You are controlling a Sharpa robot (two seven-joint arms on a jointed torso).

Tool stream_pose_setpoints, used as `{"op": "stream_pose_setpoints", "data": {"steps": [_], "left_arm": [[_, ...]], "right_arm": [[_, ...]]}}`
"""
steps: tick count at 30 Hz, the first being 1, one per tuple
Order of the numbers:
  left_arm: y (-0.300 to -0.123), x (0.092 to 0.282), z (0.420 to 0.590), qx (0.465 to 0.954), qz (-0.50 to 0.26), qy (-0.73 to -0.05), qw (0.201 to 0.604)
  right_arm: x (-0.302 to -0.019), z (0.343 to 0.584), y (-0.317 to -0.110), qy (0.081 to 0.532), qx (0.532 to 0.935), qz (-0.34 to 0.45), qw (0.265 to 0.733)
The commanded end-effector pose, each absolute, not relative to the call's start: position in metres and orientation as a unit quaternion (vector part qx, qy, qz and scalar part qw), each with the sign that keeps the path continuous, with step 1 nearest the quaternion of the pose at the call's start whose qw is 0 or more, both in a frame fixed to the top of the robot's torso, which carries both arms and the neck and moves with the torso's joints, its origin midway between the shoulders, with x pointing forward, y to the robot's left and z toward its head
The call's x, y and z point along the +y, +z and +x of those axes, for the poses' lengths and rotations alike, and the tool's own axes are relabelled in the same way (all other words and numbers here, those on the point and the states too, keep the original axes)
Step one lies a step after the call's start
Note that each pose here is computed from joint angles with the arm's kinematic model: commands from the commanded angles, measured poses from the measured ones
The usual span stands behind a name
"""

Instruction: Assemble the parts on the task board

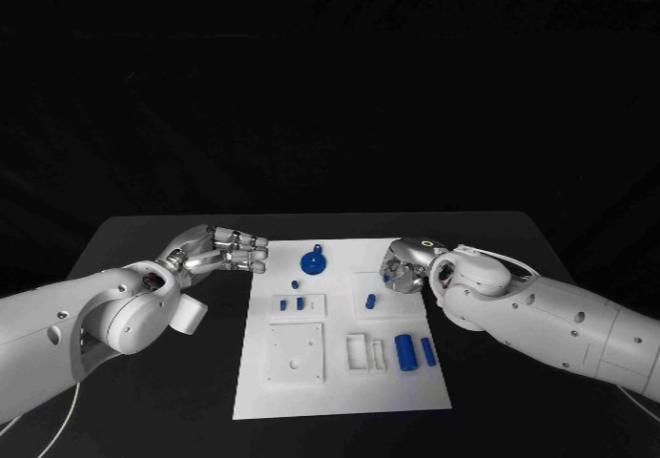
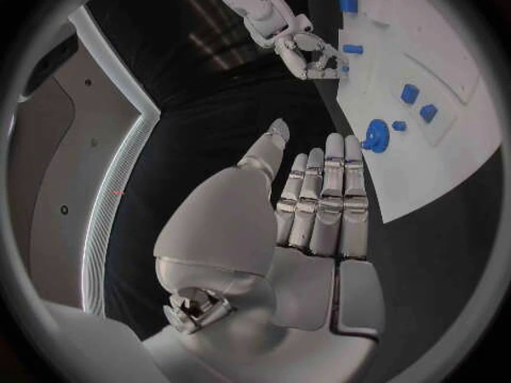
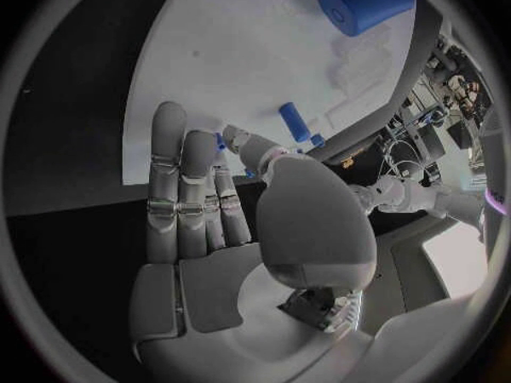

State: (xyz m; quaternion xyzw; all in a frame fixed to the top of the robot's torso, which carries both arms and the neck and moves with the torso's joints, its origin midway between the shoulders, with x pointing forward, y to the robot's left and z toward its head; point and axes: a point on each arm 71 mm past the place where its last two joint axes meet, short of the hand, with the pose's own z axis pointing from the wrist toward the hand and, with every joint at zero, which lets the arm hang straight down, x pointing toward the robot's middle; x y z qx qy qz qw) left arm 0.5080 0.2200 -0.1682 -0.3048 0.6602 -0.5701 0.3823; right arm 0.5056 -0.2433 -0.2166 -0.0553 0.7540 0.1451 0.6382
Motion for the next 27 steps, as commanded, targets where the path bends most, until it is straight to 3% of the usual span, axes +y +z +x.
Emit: {"op": "stream_pose_setpoints", "data": {"steps": [1, 27], "left_arm": [[-0.167, 0.217, 0.507, 0.658, -0.302, -0.579, 0.374], [-0.168, 0.218, 0.508, 0.661, -0.301, -0.579, 0.37]], "right_arm": [[-0.24, 0.503, -0.226, 0.141, 0.76, -0.062, 0.632], [-0.233, 0.497, -0.245, 0.123, 0.775, -0.082, 0.615]]}}
